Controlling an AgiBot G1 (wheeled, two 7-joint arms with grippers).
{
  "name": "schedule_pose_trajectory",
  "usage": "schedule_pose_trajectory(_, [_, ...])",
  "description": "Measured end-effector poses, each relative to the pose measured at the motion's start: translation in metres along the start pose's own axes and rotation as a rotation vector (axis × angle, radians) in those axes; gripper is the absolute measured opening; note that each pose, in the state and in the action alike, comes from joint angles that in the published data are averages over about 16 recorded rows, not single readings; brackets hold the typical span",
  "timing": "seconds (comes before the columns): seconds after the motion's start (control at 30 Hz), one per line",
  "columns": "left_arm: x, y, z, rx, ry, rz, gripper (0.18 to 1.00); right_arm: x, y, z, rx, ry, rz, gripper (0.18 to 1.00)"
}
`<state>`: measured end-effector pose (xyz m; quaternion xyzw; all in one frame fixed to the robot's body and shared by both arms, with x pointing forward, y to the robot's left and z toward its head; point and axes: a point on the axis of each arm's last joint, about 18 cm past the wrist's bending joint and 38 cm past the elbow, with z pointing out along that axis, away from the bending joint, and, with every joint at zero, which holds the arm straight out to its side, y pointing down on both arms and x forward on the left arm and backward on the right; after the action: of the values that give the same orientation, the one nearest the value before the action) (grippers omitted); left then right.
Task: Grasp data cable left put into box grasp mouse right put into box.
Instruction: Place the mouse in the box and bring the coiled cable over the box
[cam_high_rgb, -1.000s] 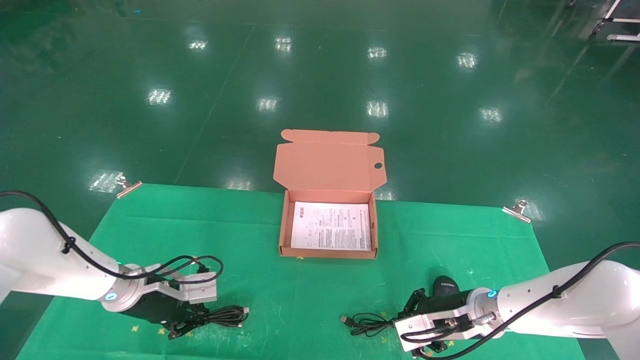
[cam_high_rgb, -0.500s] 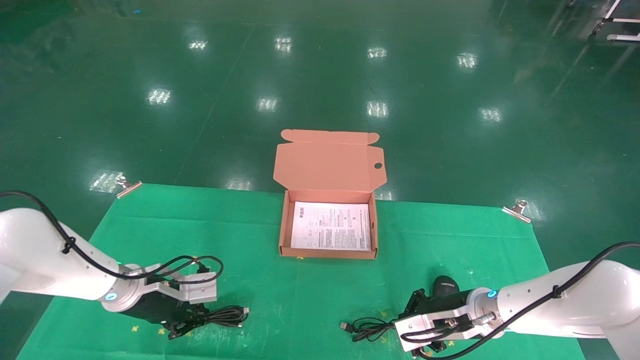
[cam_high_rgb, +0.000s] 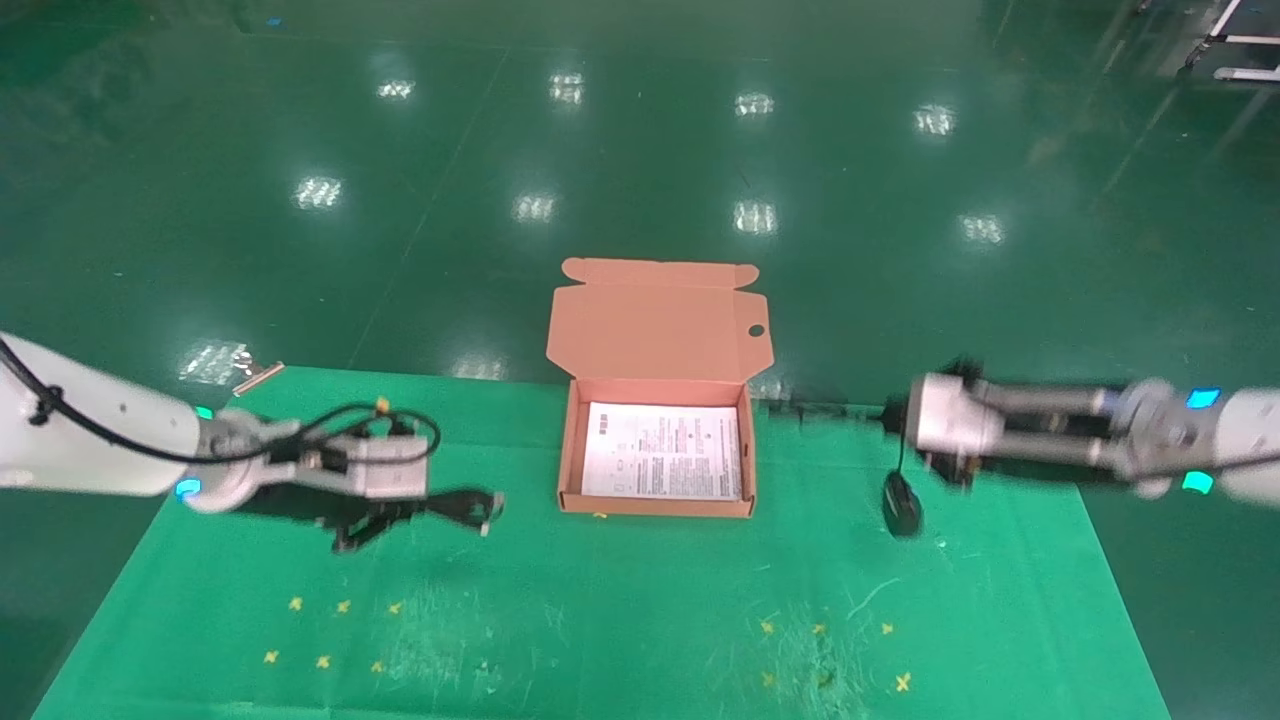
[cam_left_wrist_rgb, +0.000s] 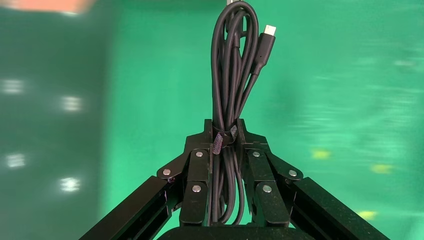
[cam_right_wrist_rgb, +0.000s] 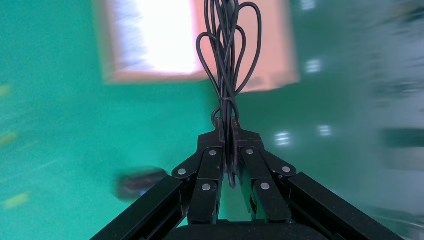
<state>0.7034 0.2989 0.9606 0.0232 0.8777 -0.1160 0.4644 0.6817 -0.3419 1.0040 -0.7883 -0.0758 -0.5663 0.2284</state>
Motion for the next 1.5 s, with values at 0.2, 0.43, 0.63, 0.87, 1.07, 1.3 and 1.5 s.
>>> schedule_pose_trajectory(0.2, [-0.040,-0.026,-0.027,-0.014,-0.166,0.051,0.267,0.057,-0.042,-0.006,0.091,0.141,0.005,0.198])
schedule_pose_trajectory(0.43, [-0.075,-0.054,-0.048,-0.023,-0.313,0.072,0.266,0.097,-0.095,0.002,0.199,0.223,-0.012,0.198])
schedule_pose_trajectory(0.63, [-0.096,-0.069,-0.059,-0.013,-0.393,0.058,0.266,0.116,-0.126,0.010,0.256,0.254,-0.021,0.198])
schedule_pose_trajectory(0.87, [-0.109,-0.076,-0.068,0.010,-0.443,0.028,0.266,0.127,-0.144,0.014,0.286,0.266,-0.025,0.198])
schedule_pose_trajectory(1.07, [-0.111,-0.077,-0.070,0.018,-0.451,0.018,0.265,0.126,-0.147,0.017,0.289,0.257,-0.026,0.198])
schedule_pose_trajectory(1.3, [-0.102,-0.071,-0.064,0.005,-0.419,0.016,0.265,0.112,-0.144,0.031,0.277,0.219,-0.012,0.198])
schedule_pose_trajectory(1.5, [-0.087,-0.061,-0.058,-0.026,-0.372,0.007,0.265,0.093,-0.144,0.050,0.265,0.170,0.006,0.197])
